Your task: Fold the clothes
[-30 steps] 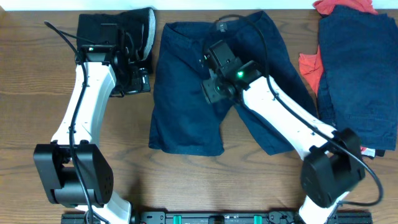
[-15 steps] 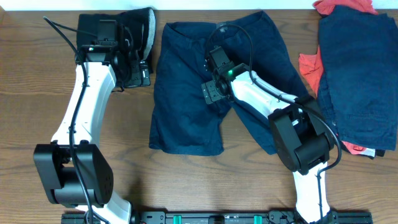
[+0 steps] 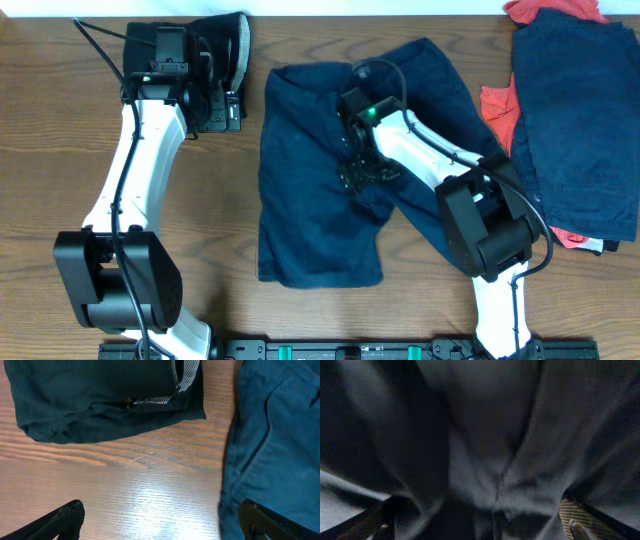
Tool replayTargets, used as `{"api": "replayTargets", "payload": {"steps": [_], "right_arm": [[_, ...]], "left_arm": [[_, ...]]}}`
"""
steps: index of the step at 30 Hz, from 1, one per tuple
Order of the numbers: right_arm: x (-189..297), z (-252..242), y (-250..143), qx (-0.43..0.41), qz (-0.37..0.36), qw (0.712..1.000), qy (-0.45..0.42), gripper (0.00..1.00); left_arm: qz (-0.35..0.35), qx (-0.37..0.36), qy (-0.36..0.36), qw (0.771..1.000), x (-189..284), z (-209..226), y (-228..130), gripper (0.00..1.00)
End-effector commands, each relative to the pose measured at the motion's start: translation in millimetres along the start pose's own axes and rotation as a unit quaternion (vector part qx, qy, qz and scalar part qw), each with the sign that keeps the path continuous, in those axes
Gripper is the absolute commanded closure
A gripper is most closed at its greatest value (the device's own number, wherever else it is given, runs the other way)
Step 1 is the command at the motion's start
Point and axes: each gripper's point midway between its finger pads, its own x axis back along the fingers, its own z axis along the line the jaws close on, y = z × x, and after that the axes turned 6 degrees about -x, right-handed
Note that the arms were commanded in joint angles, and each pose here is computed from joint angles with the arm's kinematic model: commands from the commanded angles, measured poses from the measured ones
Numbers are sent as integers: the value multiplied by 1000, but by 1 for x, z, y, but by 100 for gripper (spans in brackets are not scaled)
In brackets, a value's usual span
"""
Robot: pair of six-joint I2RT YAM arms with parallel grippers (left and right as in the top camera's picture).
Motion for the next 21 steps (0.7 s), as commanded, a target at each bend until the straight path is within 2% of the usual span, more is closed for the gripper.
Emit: {"api": "replayTargets", "payload": {"steps": [1, 4, 7, 13, 17, 21], "right_arm": [[-16, -33, -14, -10, 40, 998, -39, 1], [-14, -46, -10, -11, 37, 999, -32, 1], [2, -41, 5, -4, 0, 1000, 19, 1], [98, -30, 33, 14, -143, 986, 83, 1], [156, -31, 32, 21, -222, 971, 90, 1], [194, -33, 25, 23, -272, 957, 95, 1]], "left_arm": [[2, -40, 0, 999, -1, 0, -1, 1], [-6, -72, -12, 997, -3, -4, 3, 2], [-26, -103, -46, 993, -8, -17, 12, 2], [-93, -136, -85, 983, -28, -48, 48, 2], [-101, -159, -93, 978, -54, -67, 56, 2], [-98, -198, -96, 971, -89, -82, 59, 1]]}}
